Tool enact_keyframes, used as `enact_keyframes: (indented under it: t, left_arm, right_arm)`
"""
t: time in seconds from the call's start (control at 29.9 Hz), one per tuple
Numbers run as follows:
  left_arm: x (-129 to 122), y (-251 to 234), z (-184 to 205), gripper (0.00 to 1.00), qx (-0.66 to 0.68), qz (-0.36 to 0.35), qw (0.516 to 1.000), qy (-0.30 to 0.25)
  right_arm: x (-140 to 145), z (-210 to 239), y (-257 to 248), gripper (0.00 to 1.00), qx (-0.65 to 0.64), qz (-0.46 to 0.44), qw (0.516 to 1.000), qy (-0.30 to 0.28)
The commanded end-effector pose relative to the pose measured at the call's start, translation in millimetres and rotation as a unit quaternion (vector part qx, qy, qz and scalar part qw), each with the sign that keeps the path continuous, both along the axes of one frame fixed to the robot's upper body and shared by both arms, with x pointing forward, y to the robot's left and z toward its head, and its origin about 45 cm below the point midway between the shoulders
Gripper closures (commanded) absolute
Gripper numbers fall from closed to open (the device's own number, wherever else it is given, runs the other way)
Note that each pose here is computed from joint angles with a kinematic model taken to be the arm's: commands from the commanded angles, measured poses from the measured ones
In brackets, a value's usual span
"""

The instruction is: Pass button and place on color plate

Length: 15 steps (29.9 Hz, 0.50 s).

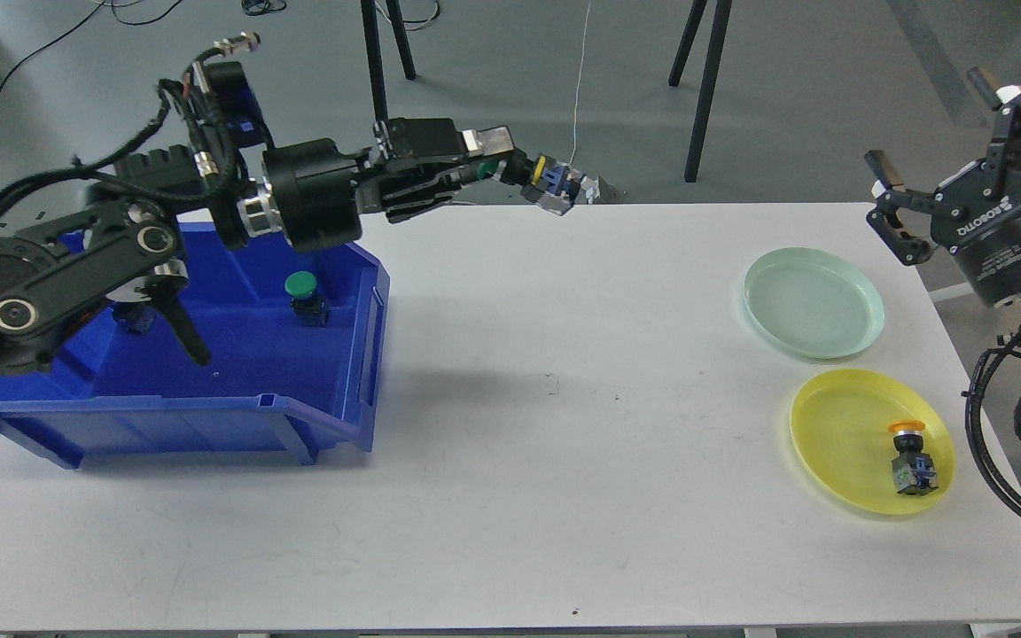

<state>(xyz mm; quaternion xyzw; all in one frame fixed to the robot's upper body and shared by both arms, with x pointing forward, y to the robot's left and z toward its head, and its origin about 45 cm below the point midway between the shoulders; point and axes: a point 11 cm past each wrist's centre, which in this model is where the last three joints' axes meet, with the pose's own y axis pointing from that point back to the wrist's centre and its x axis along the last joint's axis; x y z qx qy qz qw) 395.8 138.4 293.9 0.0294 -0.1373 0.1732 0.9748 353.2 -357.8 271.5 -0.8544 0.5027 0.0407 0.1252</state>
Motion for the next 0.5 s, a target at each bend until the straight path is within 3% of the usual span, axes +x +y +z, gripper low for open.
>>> enact_keyframes:
  t: [0.0, 0.2, 0.47]
  left_arm:
    - [2.6, -19.8, -35.0, 0.86, -0.013, 0.012, 0.999, 0.043]
    - [7.8, -12.8, -35.8, 0.85, -0.047, 0.037, 0.996, 0.066]
    - [8.0, -13.8, -34.4, 0.84, -0.059, 0.04, 0.995, 0.073]
  right_arm:
    - [-17.2, -4.7, 30.1, 0.01, -0.04, 0.048, 0.998, -0.019]
    - [-27.9, -4.1, 73.1, 0.01, -0.052, 0.076, 0.993, -0.067]
    - [-30.6, -30.2, 124.4, 0.01, -0.051, 0.083, 0.993, -0.071]
